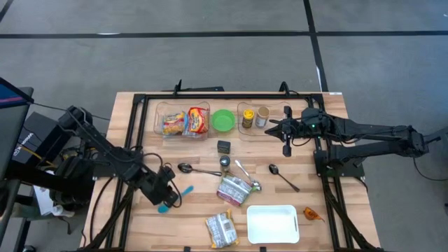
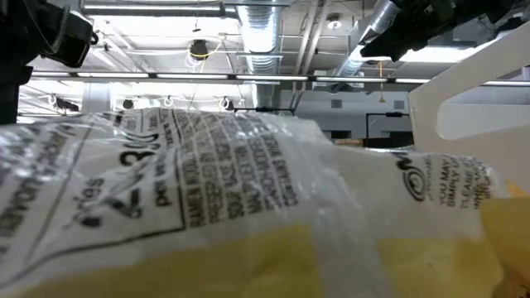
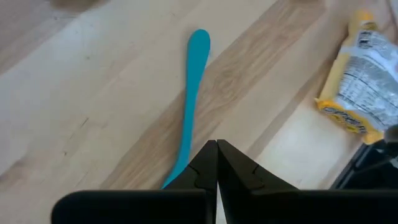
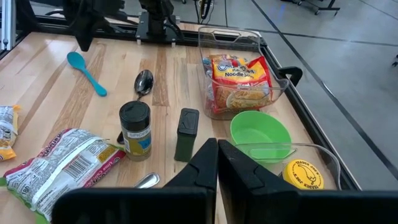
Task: Pick & Place Food Item
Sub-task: Put the blue spoon in the white bin
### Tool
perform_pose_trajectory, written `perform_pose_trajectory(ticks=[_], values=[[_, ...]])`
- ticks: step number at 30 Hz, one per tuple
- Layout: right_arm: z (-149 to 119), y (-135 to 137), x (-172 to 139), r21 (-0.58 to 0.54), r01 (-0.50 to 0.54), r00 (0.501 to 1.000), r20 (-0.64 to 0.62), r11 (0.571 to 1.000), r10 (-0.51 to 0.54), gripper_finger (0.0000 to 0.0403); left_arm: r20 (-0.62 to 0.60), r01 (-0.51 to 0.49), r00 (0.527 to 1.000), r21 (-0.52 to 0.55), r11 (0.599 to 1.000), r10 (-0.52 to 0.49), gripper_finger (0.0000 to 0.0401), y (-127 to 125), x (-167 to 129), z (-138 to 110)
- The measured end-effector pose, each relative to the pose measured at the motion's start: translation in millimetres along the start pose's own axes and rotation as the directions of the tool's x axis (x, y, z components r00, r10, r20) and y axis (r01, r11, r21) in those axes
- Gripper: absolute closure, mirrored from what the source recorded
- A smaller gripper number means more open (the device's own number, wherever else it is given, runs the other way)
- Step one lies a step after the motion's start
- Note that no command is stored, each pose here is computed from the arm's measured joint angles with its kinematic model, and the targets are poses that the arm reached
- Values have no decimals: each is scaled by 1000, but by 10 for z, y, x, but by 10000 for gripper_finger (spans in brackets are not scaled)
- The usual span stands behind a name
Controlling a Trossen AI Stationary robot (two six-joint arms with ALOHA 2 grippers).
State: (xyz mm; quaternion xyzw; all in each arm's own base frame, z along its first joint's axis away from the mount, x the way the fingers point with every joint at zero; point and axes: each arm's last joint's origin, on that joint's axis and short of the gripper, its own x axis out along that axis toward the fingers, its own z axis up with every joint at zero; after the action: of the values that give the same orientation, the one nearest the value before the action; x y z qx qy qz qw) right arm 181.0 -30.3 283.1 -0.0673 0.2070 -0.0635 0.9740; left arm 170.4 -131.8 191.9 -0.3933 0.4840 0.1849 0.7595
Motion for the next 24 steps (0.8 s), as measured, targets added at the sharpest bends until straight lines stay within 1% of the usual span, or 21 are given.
perform_pose_trajectory(ticks=[3,5,8,12,17,24], values=[[0,0,0,0,0,1000,0,1000,0,398,-2,-59,998,21,998,60,401,-113,27,2],[0,0,0,0,0,1000,0,1000,0,398,-3,-117,993,34,993,117,401,-182,45,2],[1,0,0,-3,0,1000,1,1000,0,398,4,-205,979,55,977,205,401,-269,95,-2],[1,-1,0,-7,1,1000,1,1000,-1,398,4,-283,959,80,956,283,401,-372,211,-36],[7,-2,0,-14,2,1000,7,1000,-2,398,-2,-304,952,106,947,306,401,-482,331,-118],[14,-3,0,-3,3,1000,15,1000,-3,398,-17,-308,950,108,945,311,401,-491,344,-132]])
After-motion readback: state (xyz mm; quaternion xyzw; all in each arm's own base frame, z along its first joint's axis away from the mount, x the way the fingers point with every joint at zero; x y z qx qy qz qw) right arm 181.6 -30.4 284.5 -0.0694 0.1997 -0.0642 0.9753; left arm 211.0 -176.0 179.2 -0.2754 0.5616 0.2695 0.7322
